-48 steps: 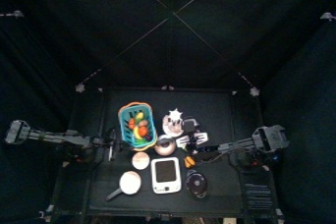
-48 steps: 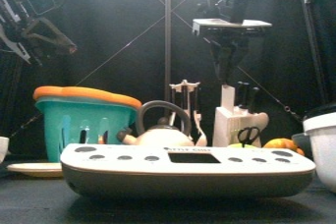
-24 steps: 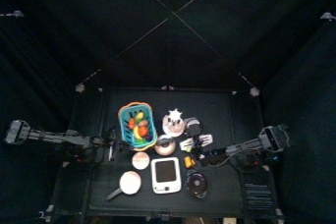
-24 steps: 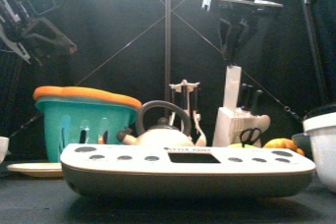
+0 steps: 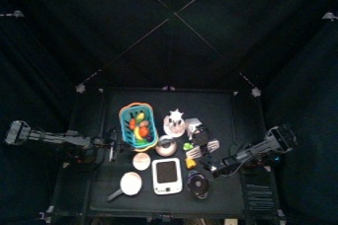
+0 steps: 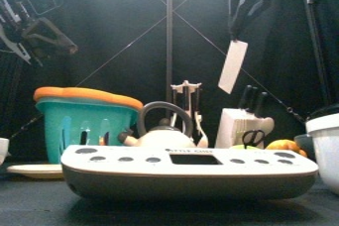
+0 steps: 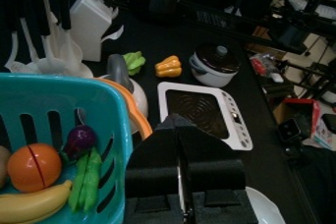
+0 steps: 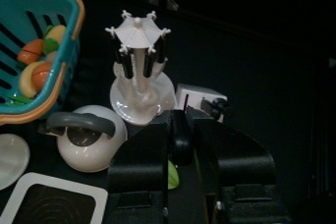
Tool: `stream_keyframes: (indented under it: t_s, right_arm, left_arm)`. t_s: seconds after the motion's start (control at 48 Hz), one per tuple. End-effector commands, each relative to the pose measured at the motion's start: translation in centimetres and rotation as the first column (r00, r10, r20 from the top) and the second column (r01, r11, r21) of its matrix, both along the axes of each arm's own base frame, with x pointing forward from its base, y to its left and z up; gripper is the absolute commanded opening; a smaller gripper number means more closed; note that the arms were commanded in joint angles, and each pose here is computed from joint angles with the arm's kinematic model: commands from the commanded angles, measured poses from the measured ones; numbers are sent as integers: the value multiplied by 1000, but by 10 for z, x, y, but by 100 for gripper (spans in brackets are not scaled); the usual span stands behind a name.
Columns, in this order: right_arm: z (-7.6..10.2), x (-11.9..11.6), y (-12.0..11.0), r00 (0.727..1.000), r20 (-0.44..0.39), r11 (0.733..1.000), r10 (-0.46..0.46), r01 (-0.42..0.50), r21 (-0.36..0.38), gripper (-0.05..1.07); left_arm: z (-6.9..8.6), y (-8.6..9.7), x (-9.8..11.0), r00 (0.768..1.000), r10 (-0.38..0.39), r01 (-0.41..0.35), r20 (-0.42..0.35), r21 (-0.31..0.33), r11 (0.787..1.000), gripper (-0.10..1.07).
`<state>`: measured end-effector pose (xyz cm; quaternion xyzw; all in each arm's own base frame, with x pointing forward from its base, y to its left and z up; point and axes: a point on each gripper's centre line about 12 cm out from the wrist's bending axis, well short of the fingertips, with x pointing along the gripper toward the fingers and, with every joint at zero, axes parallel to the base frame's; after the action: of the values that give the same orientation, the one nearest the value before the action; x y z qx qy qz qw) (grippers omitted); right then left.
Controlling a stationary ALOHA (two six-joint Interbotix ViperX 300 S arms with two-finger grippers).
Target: Pull out large knife from holder
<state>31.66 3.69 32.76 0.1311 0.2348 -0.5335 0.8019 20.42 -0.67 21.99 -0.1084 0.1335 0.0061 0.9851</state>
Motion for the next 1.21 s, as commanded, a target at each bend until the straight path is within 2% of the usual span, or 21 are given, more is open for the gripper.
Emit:
stream_keyframes:
  t_s: [0.0, 0.104, 0.188, 0.479, 0.625, 0.854, 1.188]
  right_arm:
    - [16, -8, 12, 995, 57, 994, 84, -80, -75, 21]
    - [23, -17, 30, 973, 109, 968, 203, -182, -175, 21]
    - [26, -24, 39, 953, 144, 947, 266, -231, -225, 20]
    - [10, -36, 35, 937, 183, 943, 296, -257, -209, 21]
    - [7, -39, 32, 928, 198, 936, 317, -273, -221, 21]
    - [1, -44, 28, 922, 230, 941, 311, -265, -209, 21]
    - [-3, -42, 32, 908, 227, 929, 353, -311, -199, 21]
  left_arm:
    - [10, 1, 4, 1000, 4, -4, 27, 0, 1000, -3]
    - [11, 0, 5, 1000, 3, -3, 30, -1, 1000, -3]
    - [12, 1, 5, 999, 4, -4, 34, -1, 1000, -3]
    - [12, 0, 5, 999, 2, -2, 32, 2, 1000, -3]
    - [12, 0, 5, 999, 3, -3, 32, 2, 1000, -3]
    - [11, 1, 5, 1000, 4, -4, 31, 0, 1000, -3]
    - [9, 1, 4, 1000, 5, -5, 26, -2, 1000, -3]
